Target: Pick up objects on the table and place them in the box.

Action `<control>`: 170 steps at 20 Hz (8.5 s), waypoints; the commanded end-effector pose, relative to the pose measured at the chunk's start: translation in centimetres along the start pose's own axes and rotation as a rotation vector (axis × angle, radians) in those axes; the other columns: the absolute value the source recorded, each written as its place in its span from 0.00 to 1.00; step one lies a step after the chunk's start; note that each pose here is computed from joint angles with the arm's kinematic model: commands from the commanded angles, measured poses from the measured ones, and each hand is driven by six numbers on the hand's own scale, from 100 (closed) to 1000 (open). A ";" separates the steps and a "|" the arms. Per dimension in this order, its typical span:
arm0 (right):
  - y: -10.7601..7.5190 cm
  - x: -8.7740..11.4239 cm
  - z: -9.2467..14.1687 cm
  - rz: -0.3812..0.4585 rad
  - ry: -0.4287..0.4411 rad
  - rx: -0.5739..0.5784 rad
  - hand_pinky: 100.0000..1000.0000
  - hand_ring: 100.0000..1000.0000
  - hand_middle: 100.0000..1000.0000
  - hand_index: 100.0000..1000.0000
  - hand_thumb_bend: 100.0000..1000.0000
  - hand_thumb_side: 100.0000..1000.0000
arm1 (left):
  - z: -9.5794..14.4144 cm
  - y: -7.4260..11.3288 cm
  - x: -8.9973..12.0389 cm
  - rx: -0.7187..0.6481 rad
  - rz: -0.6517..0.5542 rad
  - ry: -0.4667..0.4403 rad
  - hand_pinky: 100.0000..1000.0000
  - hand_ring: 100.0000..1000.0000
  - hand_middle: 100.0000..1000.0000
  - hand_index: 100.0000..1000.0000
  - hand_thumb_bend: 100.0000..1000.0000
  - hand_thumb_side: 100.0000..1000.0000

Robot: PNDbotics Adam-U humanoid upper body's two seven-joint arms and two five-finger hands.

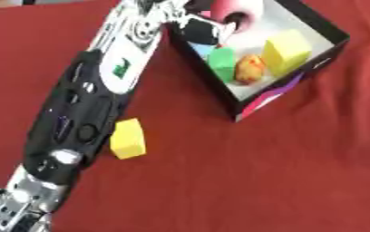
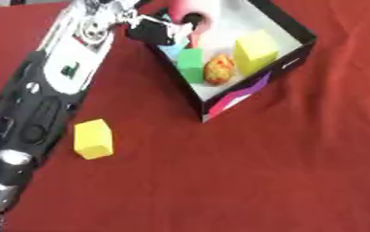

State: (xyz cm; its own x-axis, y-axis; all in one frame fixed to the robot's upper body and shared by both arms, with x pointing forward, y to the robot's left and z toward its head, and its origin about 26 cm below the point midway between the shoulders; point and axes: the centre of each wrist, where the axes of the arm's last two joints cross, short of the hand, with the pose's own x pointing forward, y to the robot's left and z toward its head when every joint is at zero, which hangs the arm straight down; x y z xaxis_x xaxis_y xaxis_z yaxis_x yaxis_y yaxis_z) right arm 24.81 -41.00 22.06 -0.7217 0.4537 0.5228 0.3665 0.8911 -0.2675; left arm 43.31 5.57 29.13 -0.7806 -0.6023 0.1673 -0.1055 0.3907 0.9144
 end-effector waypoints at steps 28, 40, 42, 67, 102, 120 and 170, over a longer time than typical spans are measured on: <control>-0.1 0.8 -0.6 0.004 -0.039 0.031 1.00 0.70 0.62 0.71 0.00 0.45 | 0.2 -1.0 -1.2 -0.078 -0.065 0.037 0.80 0.76 0.70 0.93 0.06 0.02; -1.3 0.6 0.5 0.055 -0.018 0.003 1.00 0.69 0.62 0.70 0.00 0.46 | 4.3 4.7 -0.1 0.088 0.047 -0.111 0.78 0.74 0.66 0.84 0.00 0.16; -1.5 0.5 1.1 0.081 -0.006 0.007 1.00 0.69 0.61 0.70 0.00 0.46 | 6.1 5.6 0.3 0.081 0.080 -0.153 0.79 0.74 0.67 0.84 0.00 0.18; -1.1 -0.3 3.9 0.193 0.057 0.050 1.00 0.68 0.61 0.70 0.00 0.43 | 15.7 0.5 -2.4 -0.413 0.100 -0.088 0.90 0.81 0.73 0.86 0.00 0.36; -0.1 -0.7 5.1 0.263 0.157 0.146 1.00 0.67 0.59 0.69 0.00 0.41 | 18.0 -1.2 -5.0 -0.505 -0.128 -0.069 0.96 0.90 0.78 0.89 0.34 0.42; 0.3 -0.9 5.5 0.271 0.159 0.160 1.00 0.67 0.59 0.69 0.00 0.41 | 18.0 -2.0 -5.2 -0.452 -0.093 -0.071 0.93 0.86 0.74 0.87 0.15 0.38; 0.9 -1.0 5.8 0.274 0.175 0.186 1.00 0.66 0.58 0.68 0.00 0.41 | 18.3 -6.7 -4.3 -0.335 0.143 0.138 0.96 0.91 0.79 0.91 0.10 0.02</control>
State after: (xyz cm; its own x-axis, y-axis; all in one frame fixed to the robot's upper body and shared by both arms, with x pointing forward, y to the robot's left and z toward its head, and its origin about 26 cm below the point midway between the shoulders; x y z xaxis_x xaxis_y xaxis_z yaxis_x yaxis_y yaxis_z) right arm 22.53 -40.88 15.72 -0.4762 0.6733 0.5656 0.4036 0.7388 -0.5397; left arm 35.90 17.99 14.74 -0.6781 -0.6474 0.3479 0.2543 0.2373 0.9375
